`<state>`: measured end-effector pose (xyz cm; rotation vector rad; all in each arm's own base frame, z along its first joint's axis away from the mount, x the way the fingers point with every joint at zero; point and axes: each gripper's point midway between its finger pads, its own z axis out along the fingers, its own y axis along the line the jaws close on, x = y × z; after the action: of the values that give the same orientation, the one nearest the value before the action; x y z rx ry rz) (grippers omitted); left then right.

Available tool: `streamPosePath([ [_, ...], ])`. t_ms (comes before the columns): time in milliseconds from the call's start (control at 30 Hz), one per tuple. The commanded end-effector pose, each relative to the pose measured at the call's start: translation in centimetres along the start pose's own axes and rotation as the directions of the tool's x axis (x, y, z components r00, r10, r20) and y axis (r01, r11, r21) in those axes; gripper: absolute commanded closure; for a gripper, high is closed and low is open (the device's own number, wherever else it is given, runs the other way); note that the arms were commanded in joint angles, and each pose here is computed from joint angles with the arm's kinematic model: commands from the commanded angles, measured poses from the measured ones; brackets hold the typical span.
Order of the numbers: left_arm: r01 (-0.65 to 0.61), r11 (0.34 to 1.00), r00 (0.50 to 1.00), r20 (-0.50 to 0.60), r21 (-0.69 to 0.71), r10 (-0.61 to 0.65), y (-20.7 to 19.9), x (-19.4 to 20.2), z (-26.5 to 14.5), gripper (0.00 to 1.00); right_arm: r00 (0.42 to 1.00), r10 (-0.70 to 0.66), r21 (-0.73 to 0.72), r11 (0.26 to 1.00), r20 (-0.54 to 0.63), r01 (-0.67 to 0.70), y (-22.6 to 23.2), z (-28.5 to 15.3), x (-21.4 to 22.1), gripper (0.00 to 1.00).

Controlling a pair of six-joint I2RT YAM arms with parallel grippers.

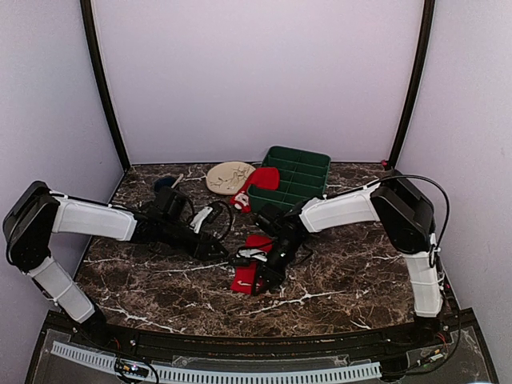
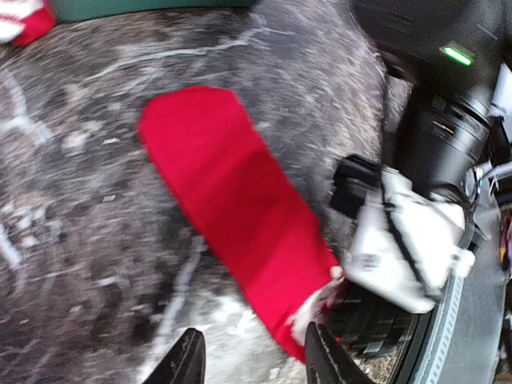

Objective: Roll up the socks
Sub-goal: Roll the sock at the center of the board.

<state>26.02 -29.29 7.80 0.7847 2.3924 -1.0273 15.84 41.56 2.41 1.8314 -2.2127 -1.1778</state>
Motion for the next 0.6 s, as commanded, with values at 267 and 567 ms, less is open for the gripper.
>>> streamPosePath([
  [267,-0.365,0.926,0.931,-0.041,-0.094,0.363,-4.2,2.1,0.5,0.57,0.986,0.164,-0.239,0.957,-0.017,-0.163,0.9,0.1,1.4,0.96],
  [567,-0.363,0.896,0.928,-0.012,-0.257,0.372,-2.8,1.4,-2.0,0.55,0.984,0.179,-0.257,0.95,-0.008,-0.176,0.5,-0.2,1.4,0.96],
])
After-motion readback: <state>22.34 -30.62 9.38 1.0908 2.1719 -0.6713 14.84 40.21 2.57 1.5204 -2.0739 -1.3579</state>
